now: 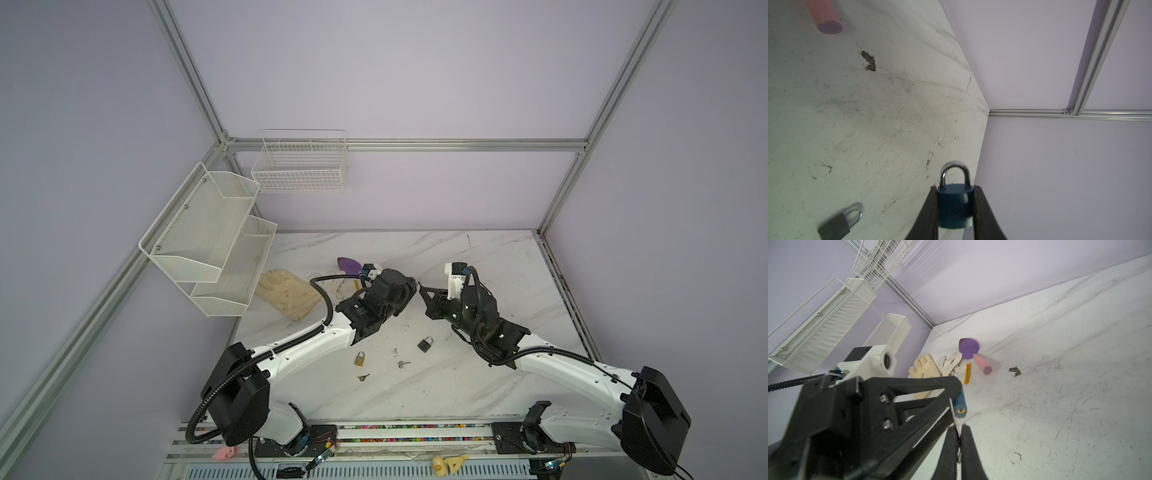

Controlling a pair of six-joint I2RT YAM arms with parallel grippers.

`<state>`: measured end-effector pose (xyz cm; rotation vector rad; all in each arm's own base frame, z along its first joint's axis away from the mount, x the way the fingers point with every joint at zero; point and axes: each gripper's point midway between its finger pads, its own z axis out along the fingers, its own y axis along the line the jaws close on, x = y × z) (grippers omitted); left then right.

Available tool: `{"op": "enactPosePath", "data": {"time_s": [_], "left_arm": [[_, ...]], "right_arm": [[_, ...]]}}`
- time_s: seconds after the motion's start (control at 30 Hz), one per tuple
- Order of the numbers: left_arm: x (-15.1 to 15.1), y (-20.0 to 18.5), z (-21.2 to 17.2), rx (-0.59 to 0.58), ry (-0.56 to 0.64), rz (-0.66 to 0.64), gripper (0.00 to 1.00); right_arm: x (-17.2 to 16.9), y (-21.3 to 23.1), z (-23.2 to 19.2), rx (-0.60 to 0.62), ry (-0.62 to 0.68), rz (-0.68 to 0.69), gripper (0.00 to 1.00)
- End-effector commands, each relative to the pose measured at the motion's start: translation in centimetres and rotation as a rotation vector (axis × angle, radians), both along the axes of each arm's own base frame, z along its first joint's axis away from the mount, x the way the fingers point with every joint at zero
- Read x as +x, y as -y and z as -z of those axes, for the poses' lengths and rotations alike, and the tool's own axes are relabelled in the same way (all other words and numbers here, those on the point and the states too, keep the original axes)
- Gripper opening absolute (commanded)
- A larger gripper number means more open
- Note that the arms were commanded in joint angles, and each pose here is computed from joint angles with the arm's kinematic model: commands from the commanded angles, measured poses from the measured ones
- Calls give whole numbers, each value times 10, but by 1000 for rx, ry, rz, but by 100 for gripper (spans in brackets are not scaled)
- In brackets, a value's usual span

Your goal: Unlock with the key

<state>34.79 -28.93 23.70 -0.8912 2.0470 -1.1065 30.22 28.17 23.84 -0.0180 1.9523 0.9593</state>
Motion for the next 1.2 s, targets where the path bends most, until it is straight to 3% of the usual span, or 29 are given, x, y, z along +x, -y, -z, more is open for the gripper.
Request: {"op": "enactPosePath", "data": {"time_s": [0.0, 0.4, 1.17], "left_arm": [[0, -10, -39, -56, 101, -28, 0], [0, -9, -35, -46, 96, -19, 0], [0, -3, -42, -37, 103, 15, 0]], "right_arm": [[-2, 0, 6, 4, -31, -10, 0], [0, -9, -16, 11, 16, -51, 0], [5, -14, -10, 0, -12, -53, 0]]}}
